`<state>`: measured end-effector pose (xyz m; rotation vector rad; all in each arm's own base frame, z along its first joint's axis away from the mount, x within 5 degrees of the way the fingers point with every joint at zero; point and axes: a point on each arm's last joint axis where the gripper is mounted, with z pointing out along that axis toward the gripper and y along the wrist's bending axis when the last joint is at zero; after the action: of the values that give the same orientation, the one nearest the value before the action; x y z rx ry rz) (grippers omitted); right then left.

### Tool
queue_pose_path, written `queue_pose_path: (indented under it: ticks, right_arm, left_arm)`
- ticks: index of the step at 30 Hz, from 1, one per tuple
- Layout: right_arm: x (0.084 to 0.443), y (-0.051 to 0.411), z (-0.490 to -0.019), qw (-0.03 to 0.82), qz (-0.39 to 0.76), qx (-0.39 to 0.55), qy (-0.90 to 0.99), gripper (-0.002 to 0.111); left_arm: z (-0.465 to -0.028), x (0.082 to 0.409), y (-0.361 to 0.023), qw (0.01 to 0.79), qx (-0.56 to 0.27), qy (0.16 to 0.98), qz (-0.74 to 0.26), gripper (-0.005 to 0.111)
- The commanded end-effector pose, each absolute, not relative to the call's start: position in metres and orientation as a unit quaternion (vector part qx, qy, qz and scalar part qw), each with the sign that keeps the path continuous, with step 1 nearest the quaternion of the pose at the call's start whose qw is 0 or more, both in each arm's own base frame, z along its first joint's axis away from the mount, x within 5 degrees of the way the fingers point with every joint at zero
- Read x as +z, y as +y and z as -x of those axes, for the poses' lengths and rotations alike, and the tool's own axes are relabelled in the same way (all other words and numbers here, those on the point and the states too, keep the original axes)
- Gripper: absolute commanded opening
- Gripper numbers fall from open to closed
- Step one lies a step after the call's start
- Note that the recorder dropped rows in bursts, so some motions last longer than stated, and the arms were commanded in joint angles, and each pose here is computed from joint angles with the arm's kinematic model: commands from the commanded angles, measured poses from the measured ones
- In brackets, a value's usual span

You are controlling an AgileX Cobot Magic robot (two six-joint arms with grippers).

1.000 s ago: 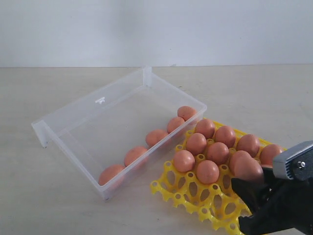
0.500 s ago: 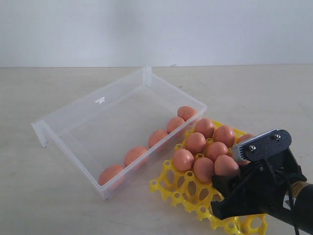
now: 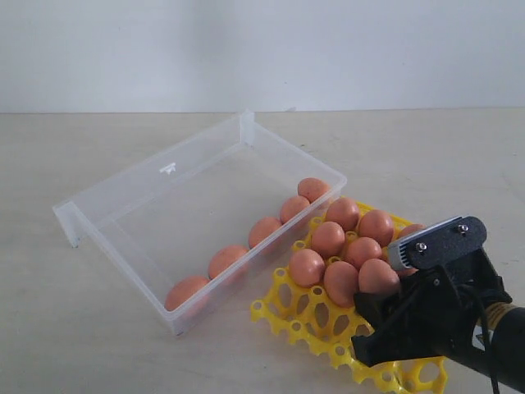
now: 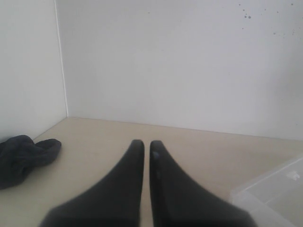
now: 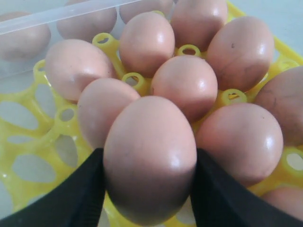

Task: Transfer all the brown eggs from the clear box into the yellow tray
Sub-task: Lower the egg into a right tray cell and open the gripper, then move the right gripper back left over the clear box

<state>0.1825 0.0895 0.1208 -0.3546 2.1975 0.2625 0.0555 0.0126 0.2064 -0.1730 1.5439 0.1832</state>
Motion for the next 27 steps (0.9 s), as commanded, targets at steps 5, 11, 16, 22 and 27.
queue_pose_path:
  ticks: [5, 11, 16, 22, 27]
  right_arm:
    - [0.119, 0.089, -0.182, 0.427, 0.15, 0.101, 0.886, 0.05]
    - [0.119, 0.089, -0.182, 0.427, 0.15, 0.101, 0.886, 0.053]
    - [0.12, 0.09, -0.182, 0.432, 0.148, 0.103, 0.884, 0.053]
    - [0.145, 0.09, -0.185, 0.492, 0.135, 0.122, 0.851, 0.053]
    - [0.194, 0.09, -0.193, 0.605, 0.092, 0.153, 0.776, 0.053]
  left_arm:
    - [-0.055, 0.208, 0.012, 0.714, 0.084, 0.691, 0.077, 0.004]
    - [-0.055, 0.208, 0.012, 0.714, 0.084, 0.691, 0.077, 0.004]
    - [-0.055, 0.208, 0.012, 0.714, 0.084, 0.691, 0.077, 0.004]
    - [-0.055, 0.208, 0.012, 0.714, 0.084, 0.691, 0.077, 0.004]
    - [-0.055, 0.208, 0.012, 0.714, 0.084, 0.691, 0.077, 0.004]
